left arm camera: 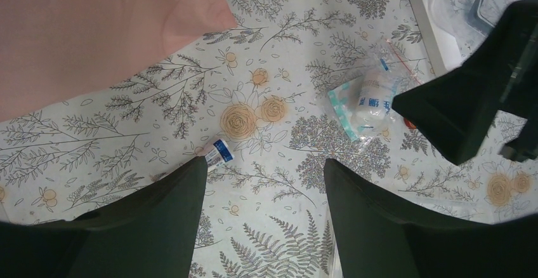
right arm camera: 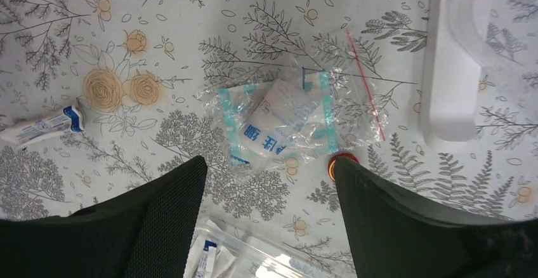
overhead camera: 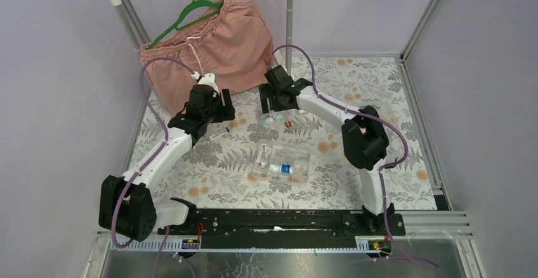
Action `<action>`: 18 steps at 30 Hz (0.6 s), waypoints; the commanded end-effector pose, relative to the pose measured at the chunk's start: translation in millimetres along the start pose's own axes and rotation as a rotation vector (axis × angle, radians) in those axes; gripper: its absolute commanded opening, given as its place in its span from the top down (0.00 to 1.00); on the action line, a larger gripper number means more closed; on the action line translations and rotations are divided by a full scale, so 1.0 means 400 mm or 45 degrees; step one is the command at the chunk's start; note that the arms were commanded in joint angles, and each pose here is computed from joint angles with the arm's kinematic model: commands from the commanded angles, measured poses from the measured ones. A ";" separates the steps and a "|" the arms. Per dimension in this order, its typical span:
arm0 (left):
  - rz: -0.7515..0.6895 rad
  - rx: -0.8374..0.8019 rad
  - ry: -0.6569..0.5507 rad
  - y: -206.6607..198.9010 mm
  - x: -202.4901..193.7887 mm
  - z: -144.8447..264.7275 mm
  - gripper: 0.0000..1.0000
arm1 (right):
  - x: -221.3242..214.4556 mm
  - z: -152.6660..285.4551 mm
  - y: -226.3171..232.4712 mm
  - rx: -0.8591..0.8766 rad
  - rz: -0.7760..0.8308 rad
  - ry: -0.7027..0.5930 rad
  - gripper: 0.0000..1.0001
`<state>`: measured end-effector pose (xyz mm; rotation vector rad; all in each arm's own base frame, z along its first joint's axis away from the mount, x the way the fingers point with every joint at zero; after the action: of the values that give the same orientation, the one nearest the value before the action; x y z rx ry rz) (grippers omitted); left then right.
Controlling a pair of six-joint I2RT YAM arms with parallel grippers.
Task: Organize the medicine kit
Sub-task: Pick up the medical item at the center of the board.
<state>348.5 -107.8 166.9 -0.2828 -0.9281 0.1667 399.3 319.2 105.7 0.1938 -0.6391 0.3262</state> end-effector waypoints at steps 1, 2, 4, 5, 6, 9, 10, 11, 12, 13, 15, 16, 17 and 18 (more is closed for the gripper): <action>0.019 -0.025 -0.048 -0.015 0.040 0.007 0.25 | 0.027 -0.020 0.012 -0.022 -0.122 0.012 0.19; 0.019 -0.027 -0.050 -0.015 0.041 0.008 0.25 | 0.023 -0.031 0.013 -0.028 -0.127 0.027 0.19; 0.019 -0.028 -0.052 -0.016 0.042 0.009 0.25 | 0.014 -0.050 0.012 -0.048 -0.135 0.060 0.21; 0.020 -0.028 -0.053 -0.016 0.043 0.010 0.25 | 0.008 -0.061 0.012 -0.055 -0.136 0.075 0.21; 0.019 -0.030 -0.051 -0.017 0.042 0.010 0.25 | -0.001 -0.075 0.011 -0.061 -0.135 0.094 0.22; 0.021 -0.032 -0.053 -0.016 0.044 0.011 0.25 | -0.011 -0.101 0.014 -0.066 -0.123 0.122 0.23; 0.021 -0.034 -0.055 -0.017 0.045 0.011 0.25 | -0.017 -0.109 0.013 -0.071 -0.116 0.136 0.24; 0.021 -0.037 -0.054 -0.019 0.045 0.012 0.25 | -0.021 -0.116 0.011 -0.077 -0.111 0.146 0.25; 0.021 -0.034 -0.053 -0.017 0.044 0.011 0.25 | -0.025 -0.123 0.007 -0.087 -0.105 0.154 0.25; 0.021 -0.035 -0.052 -0.017 0.044 0.011 0.25 | -0.029 -0.128 0.005 -0.094 -0.098 0.158 0.26; 0.022 -0.035 -0.055 -0.017 0.046 0.012 0.25 | -0.032 -0.135 0.000 -0.107 -0.086 0.158 0.29; 0.023 -0.036 -0.057 -0.017 0.047 0.013 0.25 | -0.036 -0.139 -0.003 -0.112 -0.080 0.162 0.30; 0.023 -0.038 -0.057 -0.017 0.047 0.014 0.25 | -0.037 -0.141 -0.004 -0.115 -0.076 0.161 0.32; 0.023 -0.040 -0.059 -0.018 0.048 0.015 0.25 | -0.038 -0.144 -0.005 -0.115 -0.069 0.161 0.34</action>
<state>348.4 -108.3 166.9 -0.2882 -0.9260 0.1650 410.7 331.3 41.0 0.1263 -0.4872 0.2559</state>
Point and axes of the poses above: each gripper's point midway between its finger pads, its own z axis back along the fingers, its own y axis along the line the jaws close on, x = y × z, the point moved 1 cm from there along z, back along the fingers, and after that the axes turned 5 degrees about z, right-handed, at the moved point
